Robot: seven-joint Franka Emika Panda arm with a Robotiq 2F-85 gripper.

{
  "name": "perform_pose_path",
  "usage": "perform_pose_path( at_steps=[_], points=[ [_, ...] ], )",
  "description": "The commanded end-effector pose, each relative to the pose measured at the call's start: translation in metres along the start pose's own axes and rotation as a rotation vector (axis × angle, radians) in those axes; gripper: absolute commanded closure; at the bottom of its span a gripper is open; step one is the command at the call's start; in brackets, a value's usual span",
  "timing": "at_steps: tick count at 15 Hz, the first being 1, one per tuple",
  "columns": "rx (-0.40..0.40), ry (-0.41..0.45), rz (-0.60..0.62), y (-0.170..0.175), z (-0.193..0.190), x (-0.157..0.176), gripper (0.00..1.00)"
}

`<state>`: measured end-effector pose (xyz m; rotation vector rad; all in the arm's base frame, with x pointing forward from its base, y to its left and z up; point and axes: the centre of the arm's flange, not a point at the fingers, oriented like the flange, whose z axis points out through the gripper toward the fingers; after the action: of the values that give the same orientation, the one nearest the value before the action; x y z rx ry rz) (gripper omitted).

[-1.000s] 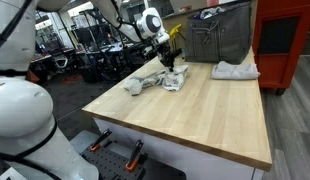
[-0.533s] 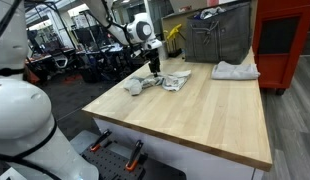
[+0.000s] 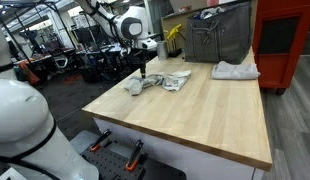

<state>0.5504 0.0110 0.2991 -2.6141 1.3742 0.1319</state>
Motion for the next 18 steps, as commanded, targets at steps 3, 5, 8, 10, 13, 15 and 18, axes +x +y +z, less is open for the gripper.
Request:
perform_pose_path(
  at_steps=[3,5,8,10,13,15,18],
  points=[
    [0.007,-0.114,-0.115,0.012,0.015,-0.006,0.00],
    [-0.027,-0.134,-0.092,0.015,0.020,-0.006,0.00],
    [-0.059,-0.165,-0.028,0.018,0.022,-0.007,0.00],
    [-0.059,-0.170,0.042,0.017,0.021,-0.012,0.00],
    [-0.063,-0.157,0.134,0.010,0.021,-0.018,0.00],
    [-0.076,-0.151,0.193,0.005,0.022,-0.021,0.00],
    [-0.100,-0.138,0.287,0.003,0.026,-0.023,0.06]
  ],
)
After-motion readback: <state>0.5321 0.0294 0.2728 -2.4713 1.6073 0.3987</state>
